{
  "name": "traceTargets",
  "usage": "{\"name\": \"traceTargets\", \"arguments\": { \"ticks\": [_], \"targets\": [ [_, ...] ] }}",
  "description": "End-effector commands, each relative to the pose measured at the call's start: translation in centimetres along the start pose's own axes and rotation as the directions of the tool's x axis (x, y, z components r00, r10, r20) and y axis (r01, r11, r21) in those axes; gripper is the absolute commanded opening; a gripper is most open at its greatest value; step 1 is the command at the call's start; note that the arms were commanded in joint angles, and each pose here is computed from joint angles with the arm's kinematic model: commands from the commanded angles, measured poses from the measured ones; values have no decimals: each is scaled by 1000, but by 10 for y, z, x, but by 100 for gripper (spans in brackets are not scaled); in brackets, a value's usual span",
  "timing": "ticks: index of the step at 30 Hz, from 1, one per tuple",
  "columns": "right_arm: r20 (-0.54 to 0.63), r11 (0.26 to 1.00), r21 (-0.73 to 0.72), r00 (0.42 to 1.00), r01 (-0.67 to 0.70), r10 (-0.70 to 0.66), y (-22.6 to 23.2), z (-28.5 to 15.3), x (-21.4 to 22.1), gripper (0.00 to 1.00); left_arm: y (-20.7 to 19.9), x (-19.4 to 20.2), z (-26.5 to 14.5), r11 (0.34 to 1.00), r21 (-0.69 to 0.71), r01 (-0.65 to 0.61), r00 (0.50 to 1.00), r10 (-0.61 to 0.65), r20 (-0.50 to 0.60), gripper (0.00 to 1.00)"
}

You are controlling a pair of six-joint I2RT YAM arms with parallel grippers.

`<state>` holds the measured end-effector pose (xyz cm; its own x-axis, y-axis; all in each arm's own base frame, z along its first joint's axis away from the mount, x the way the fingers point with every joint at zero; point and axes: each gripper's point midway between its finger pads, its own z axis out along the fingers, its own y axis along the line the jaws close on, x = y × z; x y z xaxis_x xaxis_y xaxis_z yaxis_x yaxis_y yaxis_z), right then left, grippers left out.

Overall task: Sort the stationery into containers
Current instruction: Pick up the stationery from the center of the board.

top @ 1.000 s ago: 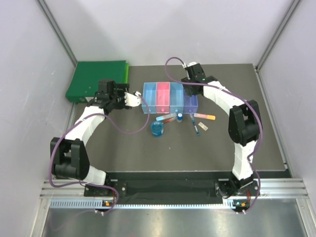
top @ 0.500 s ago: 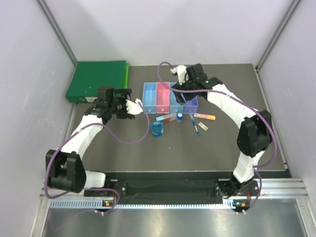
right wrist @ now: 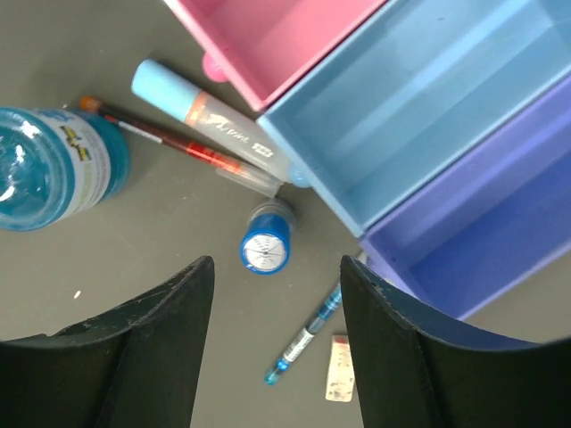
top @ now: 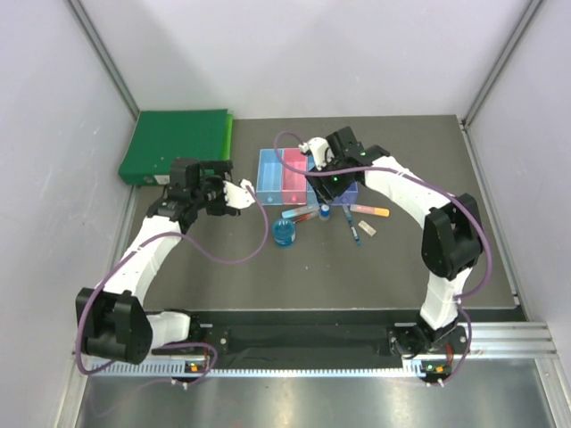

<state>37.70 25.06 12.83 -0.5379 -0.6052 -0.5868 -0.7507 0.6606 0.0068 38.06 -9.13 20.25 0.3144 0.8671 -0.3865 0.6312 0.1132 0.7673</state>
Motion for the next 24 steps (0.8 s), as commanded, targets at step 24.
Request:
{"name": "traceTargets", "arguments": {
  "ticks": [24],
  "targets": [
    [-118, 998, -33, 991, 55, -58, 20, 41, 33, 56, 1, -4, -16, 999, -35, -28, 1000, 27, -12, 99]
  ]
}}
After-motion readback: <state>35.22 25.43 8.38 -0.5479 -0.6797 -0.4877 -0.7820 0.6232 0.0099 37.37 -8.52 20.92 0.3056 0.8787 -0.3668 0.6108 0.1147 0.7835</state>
